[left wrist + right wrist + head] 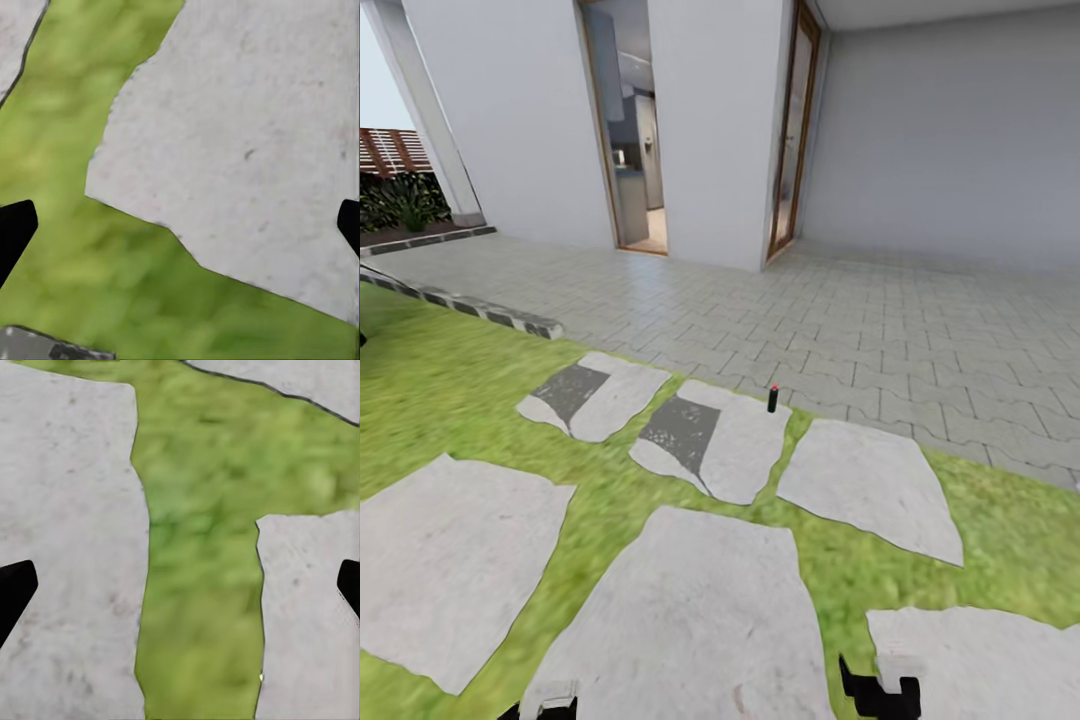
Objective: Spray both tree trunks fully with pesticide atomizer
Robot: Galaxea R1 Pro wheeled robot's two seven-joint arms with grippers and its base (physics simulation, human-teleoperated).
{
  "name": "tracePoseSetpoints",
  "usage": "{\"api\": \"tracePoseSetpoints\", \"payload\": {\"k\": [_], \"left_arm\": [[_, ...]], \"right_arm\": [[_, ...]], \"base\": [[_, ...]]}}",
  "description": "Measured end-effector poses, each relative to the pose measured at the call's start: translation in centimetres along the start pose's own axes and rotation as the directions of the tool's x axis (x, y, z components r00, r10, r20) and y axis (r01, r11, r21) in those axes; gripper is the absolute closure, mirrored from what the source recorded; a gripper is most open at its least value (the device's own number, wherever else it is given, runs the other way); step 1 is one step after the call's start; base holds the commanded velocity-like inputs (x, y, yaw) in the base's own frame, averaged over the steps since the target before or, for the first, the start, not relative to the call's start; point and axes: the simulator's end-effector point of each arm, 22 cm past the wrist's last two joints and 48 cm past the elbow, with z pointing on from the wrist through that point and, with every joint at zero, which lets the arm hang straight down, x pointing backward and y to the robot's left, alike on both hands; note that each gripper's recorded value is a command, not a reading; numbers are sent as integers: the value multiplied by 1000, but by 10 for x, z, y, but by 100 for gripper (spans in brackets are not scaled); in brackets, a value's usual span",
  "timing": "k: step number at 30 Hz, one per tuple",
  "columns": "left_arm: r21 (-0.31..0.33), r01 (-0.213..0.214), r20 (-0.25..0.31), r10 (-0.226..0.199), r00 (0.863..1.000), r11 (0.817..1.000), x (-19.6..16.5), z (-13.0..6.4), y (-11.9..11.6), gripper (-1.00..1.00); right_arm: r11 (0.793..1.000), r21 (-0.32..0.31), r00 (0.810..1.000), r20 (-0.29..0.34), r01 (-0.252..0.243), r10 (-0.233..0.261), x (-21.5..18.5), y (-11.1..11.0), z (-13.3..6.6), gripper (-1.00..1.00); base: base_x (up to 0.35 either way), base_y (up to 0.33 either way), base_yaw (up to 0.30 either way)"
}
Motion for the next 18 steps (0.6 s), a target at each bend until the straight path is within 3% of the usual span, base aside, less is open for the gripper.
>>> {"api": "tracePoseSetpoints", "payload": {"k": [18], "left_arm": [[0,0,0,0,1000,1000,0,0,0,-100]], "right_arm": [[1000,1,1000,-1,1,-1,0,-1,0,-100]], "base": [[311,-125,0]]}}
